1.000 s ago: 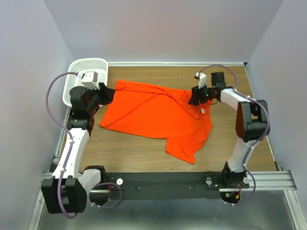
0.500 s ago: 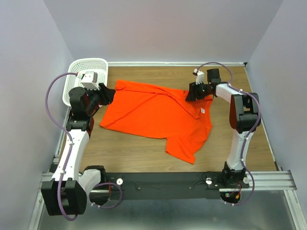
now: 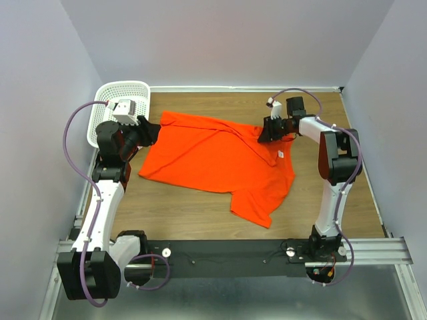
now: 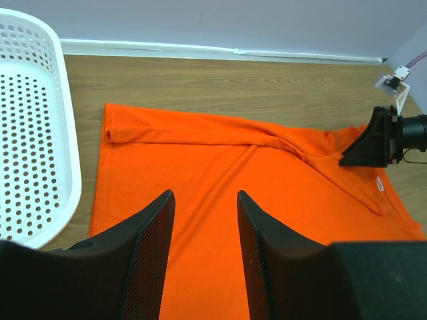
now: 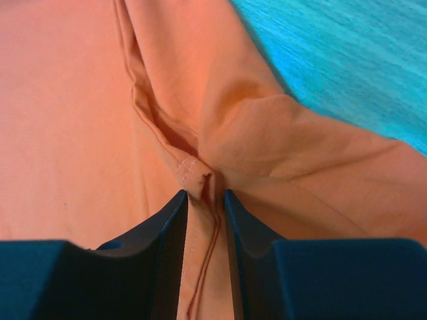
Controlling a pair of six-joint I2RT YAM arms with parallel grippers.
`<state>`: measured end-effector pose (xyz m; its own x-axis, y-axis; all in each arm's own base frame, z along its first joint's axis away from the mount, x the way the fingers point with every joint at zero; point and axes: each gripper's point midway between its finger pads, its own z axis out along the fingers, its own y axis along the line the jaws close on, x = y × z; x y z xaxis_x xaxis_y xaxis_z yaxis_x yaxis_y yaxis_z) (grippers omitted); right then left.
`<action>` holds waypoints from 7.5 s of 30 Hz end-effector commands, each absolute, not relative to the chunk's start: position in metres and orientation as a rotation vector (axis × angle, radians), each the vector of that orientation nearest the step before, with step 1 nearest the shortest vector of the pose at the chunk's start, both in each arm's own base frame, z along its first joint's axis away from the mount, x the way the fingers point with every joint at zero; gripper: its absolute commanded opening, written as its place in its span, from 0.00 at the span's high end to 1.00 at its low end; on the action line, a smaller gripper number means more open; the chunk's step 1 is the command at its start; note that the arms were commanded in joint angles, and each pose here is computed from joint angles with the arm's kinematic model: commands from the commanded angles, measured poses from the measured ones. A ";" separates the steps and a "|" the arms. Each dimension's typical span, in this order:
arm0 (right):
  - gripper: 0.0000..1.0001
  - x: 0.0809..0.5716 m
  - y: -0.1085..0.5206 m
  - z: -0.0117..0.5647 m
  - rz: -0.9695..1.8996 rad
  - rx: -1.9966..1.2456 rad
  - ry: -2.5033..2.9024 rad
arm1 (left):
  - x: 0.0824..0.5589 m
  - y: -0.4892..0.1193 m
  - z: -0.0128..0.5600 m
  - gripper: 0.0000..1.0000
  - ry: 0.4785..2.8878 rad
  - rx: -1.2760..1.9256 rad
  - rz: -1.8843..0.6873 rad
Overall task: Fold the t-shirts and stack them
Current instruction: Fold the tshirt
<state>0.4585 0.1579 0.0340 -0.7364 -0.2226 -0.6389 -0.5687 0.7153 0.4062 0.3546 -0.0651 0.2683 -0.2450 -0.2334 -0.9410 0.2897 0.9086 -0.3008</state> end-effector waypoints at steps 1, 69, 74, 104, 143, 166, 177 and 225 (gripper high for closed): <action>0.64 0.445 0.167 0.051 0.852 -0.642 2.333 | 0.354 -0.067 0.263 0.49 1.757 0.066 -0.507; 0.77 0.348 0.261 0.074 1.012 -1.040 2.330 | 0.355 -0.064 0.258 0.49 1.771 0.056 -0.486; 0.68 0.341 0.255 0.092 0.977 -1.085 2.283 | 0.356 -0.064 0.257 0.49 1.775 0.056 -0.488; 0.66 0.511 0.041 0.046 0.461 0.084 2.398 | 0.354 -0.064 0.260 0.49 1.766 0.060 -0.488; 0.68 0.528 0.054 0.038 0.577 0.182 2.396 | 0.354 -0.064 0.260 0.49 1.766 0.058 -0.486; 0.99 0.513 -0.052 0.048 0.364 0.355 2.339 | 0.356 -0.065 0.255 0.49 1.778 0.059 -0.495; 0.99 0.513 -0.097 0.041 0.327 0.413 2.324 | 0.370 -0.074 0.220 0.50 1.890 0.028 -0.577; 0.99 0.517 -0.085 0.027 0.455 0.378 2.338 | 0.590 -0.146 0.039 0.53 2.326 -0.395 -0.382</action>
